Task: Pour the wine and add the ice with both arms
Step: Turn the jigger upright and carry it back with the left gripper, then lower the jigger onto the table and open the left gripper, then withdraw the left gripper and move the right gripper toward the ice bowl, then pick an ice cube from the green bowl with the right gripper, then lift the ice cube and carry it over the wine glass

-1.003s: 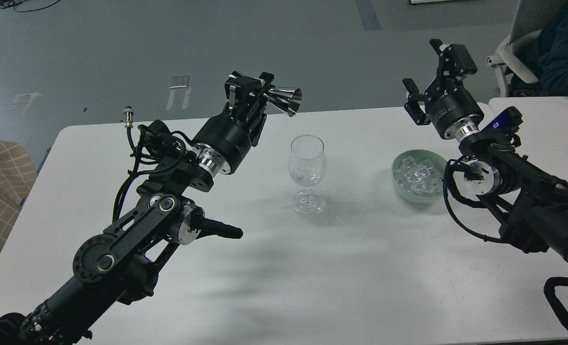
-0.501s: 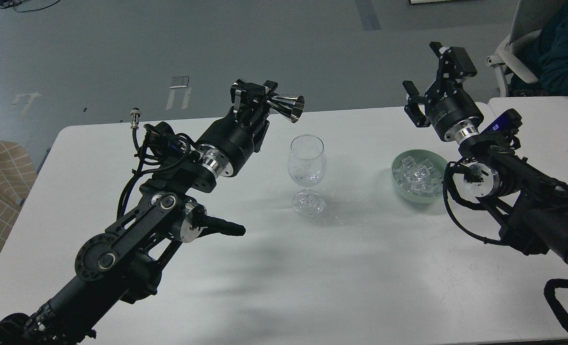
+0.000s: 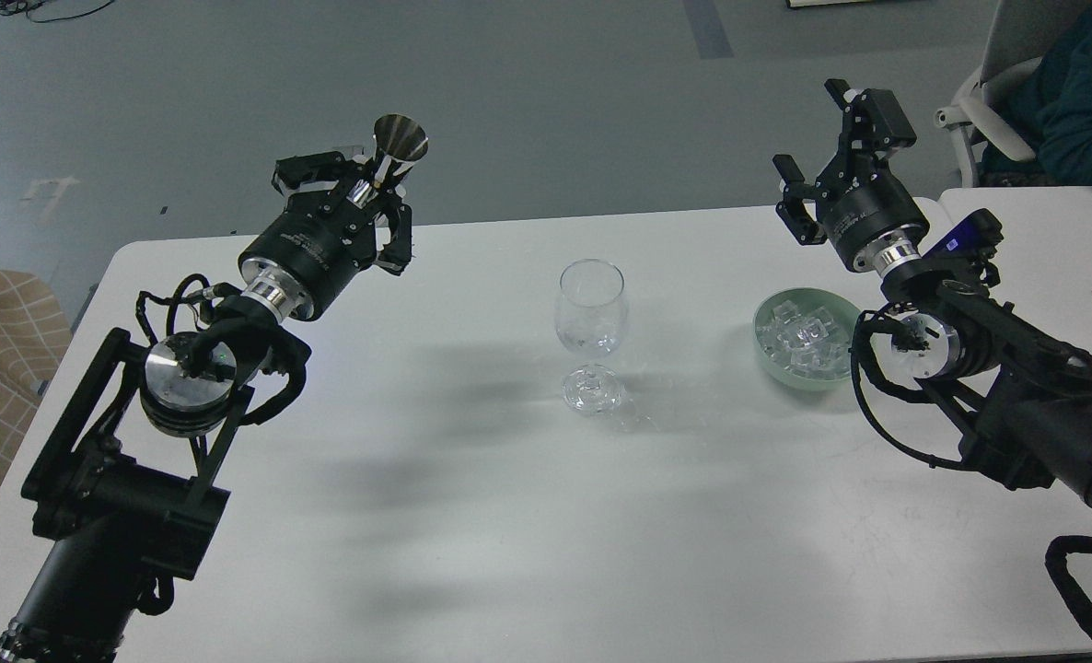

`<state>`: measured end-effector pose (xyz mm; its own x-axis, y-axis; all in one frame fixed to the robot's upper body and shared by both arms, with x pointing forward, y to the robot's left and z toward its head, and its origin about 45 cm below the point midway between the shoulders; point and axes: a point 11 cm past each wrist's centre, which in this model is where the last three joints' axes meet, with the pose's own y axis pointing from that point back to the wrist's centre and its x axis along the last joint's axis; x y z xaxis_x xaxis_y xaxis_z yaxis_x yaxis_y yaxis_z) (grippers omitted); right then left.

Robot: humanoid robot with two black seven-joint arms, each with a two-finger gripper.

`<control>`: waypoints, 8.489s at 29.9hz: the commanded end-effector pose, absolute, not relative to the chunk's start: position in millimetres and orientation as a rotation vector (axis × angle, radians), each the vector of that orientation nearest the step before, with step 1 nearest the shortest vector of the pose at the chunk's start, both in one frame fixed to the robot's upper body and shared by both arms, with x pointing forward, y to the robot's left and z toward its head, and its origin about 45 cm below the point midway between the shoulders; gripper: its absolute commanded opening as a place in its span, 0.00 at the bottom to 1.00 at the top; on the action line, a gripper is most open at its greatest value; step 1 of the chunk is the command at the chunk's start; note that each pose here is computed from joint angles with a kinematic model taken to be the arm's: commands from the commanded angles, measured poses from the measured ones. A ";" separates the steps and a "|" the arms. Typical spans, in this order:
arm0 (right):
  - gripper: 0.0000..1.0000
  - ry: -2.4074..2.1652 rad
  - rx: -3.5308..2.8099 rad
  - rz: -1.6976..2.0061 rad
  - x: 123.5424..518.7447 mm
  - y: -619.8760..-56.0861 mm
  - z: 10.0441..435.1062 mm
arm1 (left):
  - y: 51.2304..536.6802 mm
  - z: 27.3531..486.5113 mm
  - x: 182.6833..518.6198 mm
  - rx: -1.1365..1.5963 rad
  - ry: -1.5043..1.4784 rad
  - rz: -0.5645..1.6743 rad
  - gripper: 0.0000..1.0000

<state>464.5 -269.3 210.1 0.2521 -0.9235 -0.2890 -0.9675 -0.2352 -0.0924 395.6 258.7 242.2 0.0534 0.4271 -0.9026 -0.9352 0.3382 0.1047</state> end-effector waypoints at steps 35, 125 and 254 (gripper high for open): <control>1.00 1.764 -2.277 0.259 463.5 -268.0 207.5 | 326.5 107.5 371.1 -0.640 1.213 1.296 0.39; 1.00 1.218 -3.278 -1.804 372.8 -366.5 218.2 | 477.9 250.3 403.8 -0.299 0.333 1.459 0.98; 0.03 -0.411 -3.042 -2.440 414.9 -113.6 327.9 | 446.5 269.5 425.7 -0.376 0.314 1.385 0.98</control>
